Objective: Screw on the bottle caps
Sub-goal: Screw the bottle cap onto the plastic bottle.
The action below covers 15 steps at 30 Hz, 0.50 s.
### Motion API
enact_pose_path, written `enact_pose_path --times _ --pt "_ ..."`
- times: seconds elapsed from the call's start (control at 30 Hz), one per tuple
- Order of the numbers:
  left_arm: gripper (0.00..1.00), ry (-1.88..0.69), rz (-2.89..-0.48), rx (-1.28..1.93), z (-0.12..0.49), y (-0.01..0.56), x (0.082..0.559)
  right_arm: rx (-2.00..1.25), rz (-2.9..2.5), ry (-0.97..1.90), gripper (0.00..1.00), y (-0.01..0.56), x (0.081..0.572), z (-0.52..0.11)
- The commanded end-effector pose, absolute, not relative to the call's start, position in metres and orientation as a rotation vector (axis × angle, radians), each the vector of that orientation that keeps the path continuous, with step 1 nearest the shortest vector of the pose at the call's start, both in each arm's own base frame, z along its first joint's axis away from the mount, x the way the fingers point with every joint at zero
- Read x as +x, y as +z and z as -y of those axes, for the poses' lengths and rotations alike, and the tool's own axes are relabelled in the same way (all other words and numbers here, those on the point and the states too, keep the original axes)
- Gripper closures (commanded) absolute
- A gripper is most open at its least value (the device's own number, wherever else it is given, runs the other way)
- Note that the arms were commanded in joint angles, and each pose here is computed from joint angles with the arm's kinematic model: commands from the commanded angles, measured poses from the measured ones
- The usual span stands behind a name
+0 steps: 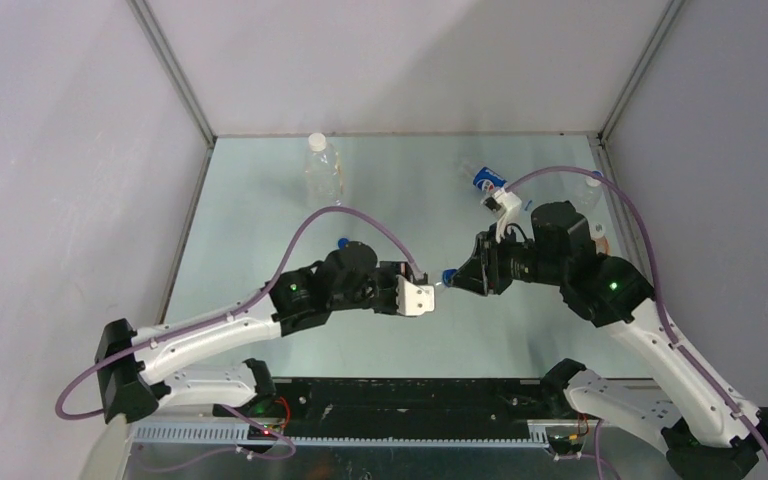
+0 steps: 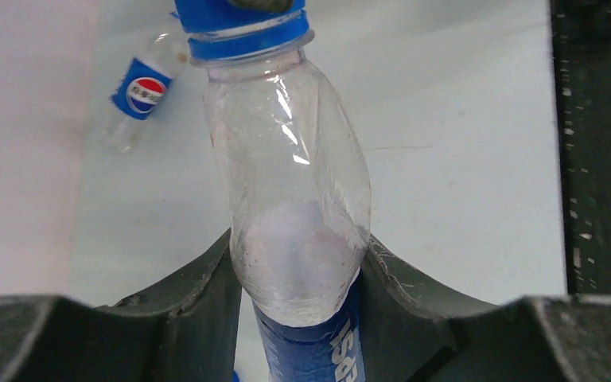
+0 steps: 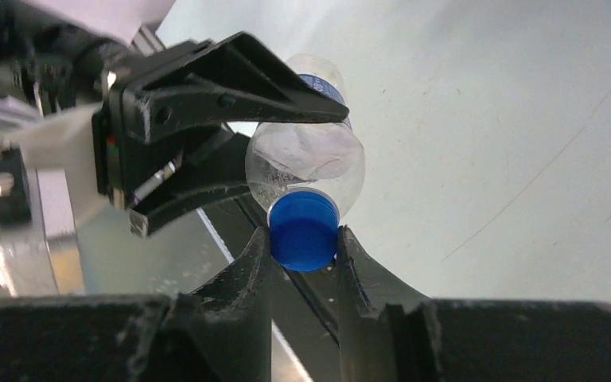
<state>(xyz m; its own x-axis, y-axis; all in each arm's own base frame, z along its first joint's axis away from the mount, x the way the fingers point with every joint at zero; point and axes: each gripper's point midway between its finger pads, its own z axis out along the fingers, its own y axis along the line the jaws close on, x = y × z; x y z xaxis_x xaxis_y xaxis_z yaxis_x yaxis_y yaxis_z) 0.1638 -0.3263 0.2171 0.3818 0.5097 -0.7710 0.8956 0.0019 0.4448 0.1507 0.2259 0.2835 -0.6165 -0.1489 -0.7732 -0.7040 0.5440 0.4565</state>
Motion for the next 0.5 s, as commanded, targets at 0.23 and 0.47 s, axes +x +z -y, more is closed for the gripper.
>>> enact_pose_path --times 0.23,0.47 --pt "1.0 -0.426 -1.257 1.556 0.324 0.232 0.171 -0.925 -1.703 0.901 0.42 0.331 0.152 -0.218" --pt "1.0 -0.744 -1.26 1.718 0.323 0.224 0.128 -1.382 -1.364 0.758 0.31 0.322 0.123 -0.21"
